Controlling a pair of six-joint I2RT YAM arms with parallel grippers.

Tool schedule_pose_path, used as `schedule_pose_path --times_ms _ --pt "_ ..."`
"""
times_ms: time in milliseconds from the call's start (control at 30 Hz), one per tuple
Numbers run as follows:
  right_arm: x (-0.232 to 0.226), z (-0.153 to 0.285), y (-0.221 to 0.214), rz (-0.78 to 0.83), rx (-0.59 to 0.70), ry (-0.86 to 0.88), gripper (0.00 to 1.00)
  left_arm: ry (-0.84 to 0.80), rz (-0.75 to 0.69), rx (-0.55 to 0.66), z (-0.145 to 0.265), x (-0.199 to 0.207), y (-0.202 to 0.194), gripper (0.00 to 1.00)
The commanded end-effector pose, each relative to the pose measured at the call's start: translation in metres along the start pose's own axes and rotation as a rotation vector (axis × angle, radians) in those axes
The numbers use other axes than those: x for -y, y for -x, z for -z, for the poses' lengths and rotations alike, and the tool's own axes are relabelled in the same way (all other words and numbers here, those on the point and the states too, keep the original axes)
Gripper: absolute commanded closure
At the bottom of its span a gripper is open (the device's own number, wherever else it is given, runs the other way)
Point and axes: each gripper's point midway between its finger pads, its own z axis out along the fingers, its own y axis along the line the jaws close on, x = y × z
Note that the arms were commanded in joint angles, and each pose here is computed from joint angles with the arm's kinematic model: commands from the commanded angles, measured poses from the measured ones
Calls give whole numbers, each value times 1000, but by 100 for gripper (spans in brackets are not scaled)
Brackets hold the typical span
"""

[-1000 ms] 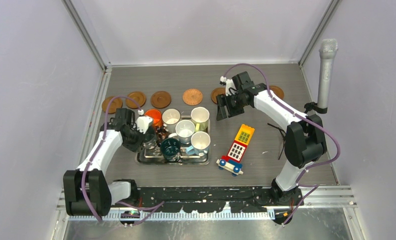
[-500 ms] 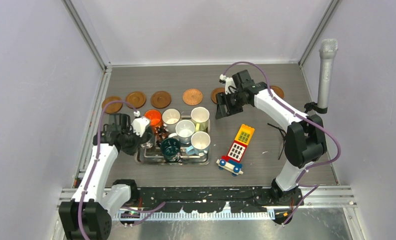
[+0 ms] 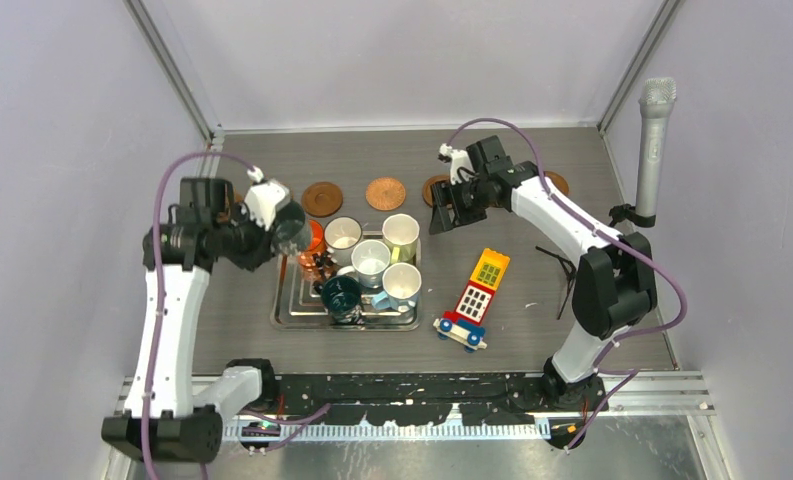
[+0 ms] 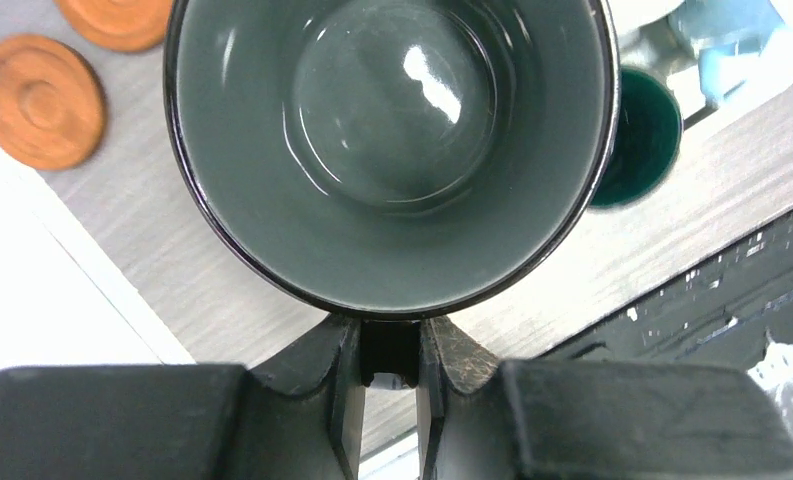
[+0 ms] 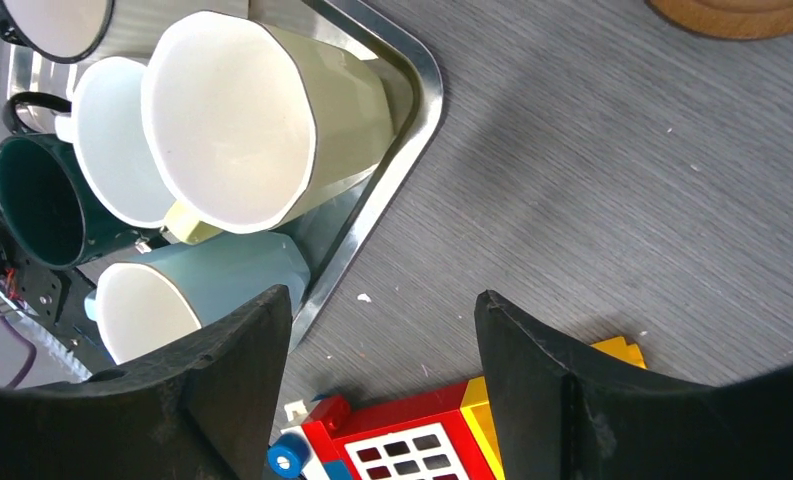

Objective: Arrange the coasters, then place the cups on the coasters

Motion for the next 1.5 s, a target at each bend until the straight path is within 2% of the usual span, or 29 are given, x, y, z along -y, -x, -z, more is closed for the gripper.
schedule_pose_path --times_ms 0,133,300,433,567,833,1067,1467 --pt "-15 38 41 88 153 -3 27 70 78 65 8 -34 55 100" --pt "-16 50 52 113 200 -24 25 186 156 67 8 -77 93 100" --pt "-16 65 70 110 269 -71 19 294 241 50 -3 -136 107 100" --pt "-7 76 83 79 329 -147 15 343 309 14 -15 -185 98 100" --pt "4 85 89 58 359 -220 6 401 356 -11 -27 -234 82 100" --pt "-5 85 89 97 351 -157 7 470 444 -8 -47 -308 51 100" --pt "-1 79 84 102 333 -163 8 507 489 46 -73 -337 36 100" --pt "2 69 71 91 293 -154 9 428 409 132 -122 -332 18 100"
